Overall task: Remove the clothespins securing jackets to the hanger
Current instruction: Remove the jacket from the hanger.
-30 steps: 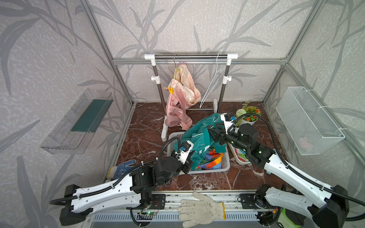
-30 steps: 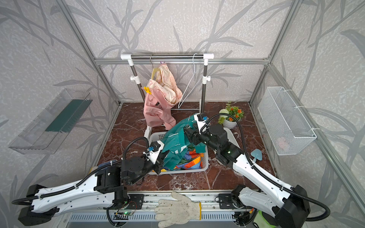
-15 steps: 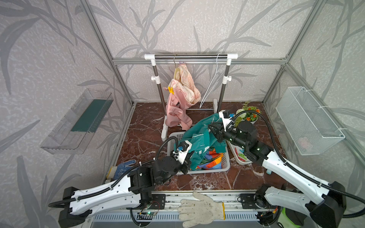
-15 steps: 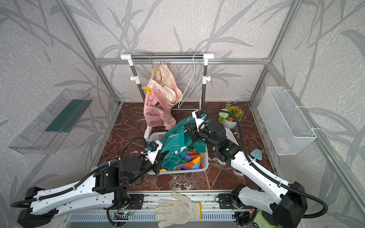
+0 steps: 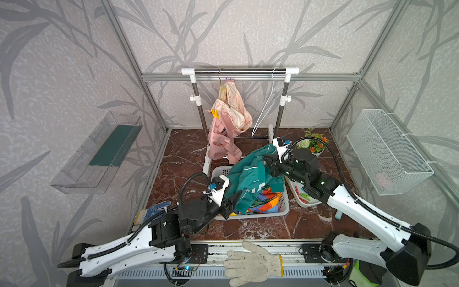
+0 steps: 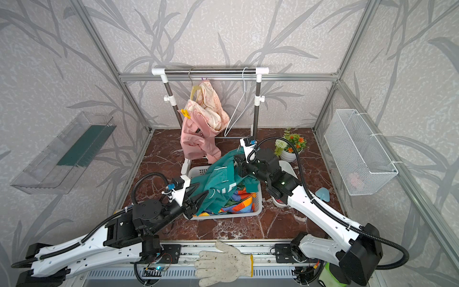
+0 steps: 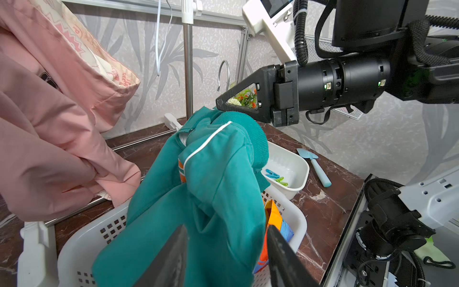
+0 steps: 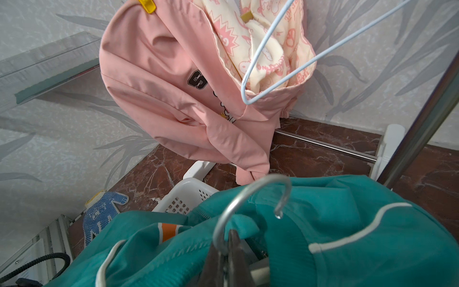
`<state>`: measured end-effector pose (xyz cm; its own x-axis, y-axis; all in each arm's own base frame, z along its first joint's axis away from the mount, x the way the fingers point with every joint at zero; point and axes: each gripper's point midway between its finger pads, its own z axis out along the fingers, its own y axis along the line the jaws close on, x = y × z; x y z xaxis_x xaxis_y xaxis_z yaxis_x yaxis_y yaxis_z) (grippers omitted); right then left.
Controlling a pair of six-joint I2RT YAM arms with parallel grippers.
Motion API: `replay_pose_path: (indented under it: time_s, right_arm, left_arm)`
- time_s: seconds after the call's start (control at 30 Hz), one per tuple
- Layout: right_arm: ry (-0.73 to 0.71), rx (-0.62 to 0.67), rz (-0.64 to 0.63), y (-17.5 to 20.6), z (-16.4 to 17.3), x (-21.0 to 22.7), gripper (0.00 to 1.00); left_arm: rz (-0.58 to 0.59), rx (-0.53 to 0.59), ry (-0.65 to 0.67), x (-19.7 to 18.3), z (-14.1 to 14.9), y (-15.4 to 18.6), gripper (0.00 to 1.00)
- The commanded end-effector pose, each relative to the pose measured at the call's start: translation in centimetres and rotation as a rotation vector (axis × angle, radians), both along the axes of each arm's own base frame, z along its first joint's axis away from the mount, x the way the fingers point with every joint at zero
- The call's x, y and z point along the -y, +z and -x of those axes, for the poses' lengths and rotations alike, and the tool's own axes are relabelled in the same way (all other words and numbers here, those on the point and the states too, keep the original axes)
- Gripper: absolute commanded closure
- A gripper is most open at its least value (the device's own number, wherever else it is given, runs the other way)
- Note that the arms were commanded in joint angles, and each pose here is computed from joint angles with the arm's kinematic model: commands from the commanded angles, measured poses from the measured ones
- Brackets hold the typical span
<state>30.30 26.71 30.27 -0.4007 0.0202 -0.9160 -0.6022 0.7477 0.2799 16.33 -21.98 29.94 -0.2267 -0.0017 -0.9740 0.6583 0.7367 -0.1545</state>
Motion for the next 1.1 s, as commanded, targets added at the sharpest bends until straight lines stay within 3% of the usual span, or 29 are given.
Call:
replay_pose_path:
  time_s: [0.0,0.17,0.3,0.4,0.53,0.7,1.07]
  right_arm:
    - [-0.047,-0.009,-0.029,1.3,-0.7,0.3,1.0]
    - [-0.08,-0.013,-0.023,1.5,-1.1,0.7,1.0]
    - [-0.081,-0.014,-0.025,1.9,-1.2,0.6,1.0]
    - [-0.085,-0.013,-0.031,2.1,-1.3,0.7,1.0]
    - [-0.091,-0.014,-0.026,2.1,-1.4,0.7,1.0]
    - [-0.12,-0.019,0.008,1.5,-1.7,1.2,1.0]
    - [-0.252,-0.06,0.101,-0.8,-3.6,3.7,1.0]
  left_arm:
    - [-0.028,-0.02,0.011,-0.5,0.0,-0.3,0.5]
    - [-0.087,-0.055,-0.035,0.3,0.4,-1.0,0.55]
    - [-0.121,-0.081,-0.035,0.8,0.1,-1.9,0.67]
    - [-0.125,-0.09,-0.055,1.4,0.2,-2.2,0.71]
    - [-0.13,-0.095,-0.057,1.5,0.1,-2.2,0.9]
    - [-0.118,-0.088,-0.032,0.6,-0.1,-1.8,1.0]
    - [-0.078,-0.084,0.045,-2.2,-0.2,-1.7,1.0]
